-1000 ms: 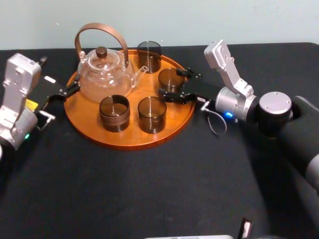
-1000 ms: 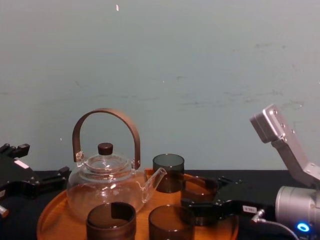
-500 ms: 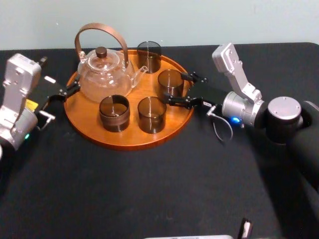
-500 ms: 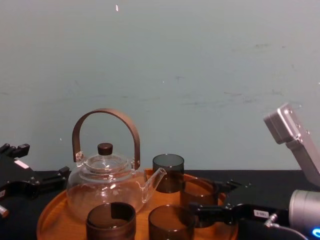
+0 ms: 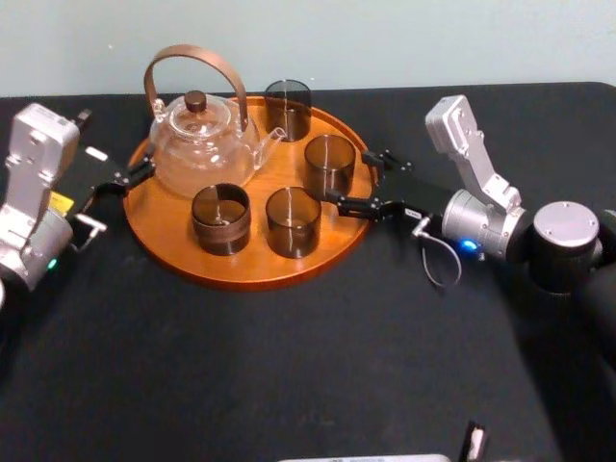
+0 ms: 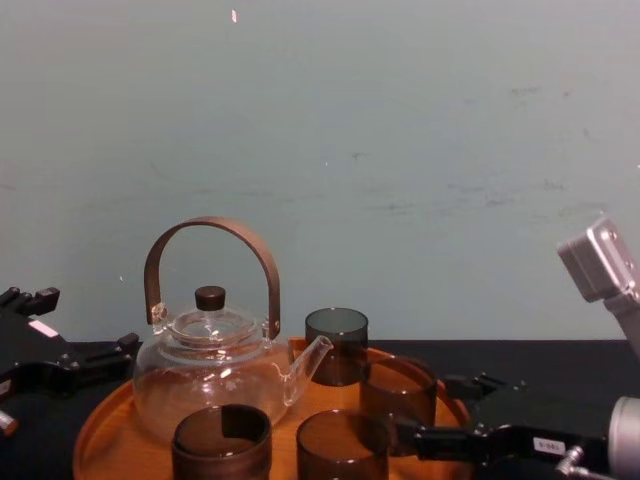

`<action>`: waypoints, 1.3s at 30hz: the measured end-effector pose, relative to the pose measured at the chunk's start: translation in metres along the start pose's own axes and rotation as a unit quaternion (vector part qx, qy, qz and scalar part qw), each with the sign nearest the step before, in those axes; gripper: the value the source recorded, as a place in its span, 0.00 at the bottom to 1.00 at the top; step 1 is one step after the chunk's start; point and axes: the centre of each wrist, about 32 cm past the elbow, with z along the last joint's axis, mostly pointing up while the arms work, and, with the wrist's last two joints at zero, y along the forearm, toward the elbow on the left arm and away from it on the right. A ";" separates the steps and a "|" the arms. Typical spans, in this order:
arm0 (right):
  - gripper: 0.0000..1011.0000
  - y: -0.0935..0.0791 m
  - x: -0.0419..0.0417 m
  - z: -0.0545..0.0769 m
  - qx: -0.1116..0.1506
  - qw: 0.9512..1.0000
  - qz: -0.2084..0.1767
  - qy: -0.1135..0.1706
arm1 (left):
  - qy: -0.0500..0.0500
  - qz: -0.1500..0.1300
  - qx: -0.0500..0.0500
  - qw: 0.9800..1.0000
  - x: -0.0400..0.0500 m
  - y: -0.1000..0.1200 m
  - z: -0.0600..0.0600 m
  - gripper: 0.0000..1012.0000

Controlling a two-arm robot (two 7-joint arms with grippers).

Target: Pick up the glass from the table and place it on the tray.

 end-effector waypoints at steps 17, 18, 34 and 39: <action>0.99 -0.009 -0.0020 -0.003 0.000 1.000 -0.003 0.000 | 0.000 0.000 0.000 1.000 0.0000 0.000 0.000 0.99; 0.99 -0.010 -0.0023 -0.003 0.000 1.000 -0.003 0.000 | 0.000 0.000 0.000 1.000 0.0000 0.000 0.000 0.99; 0.99 -0.040 -0.0085 -0.002 0.008 0.999 -0.032 0.001 | 0.000 0.000 0.000 1.000 0.0000 0.000 0.000 0.99; 0.99 -0.058 -0.0094 -0.006 0.013 0.998 -0.061 0.001 | 0.000 0.000 0.000 1.000 0.0000 0.000 0.000 0.99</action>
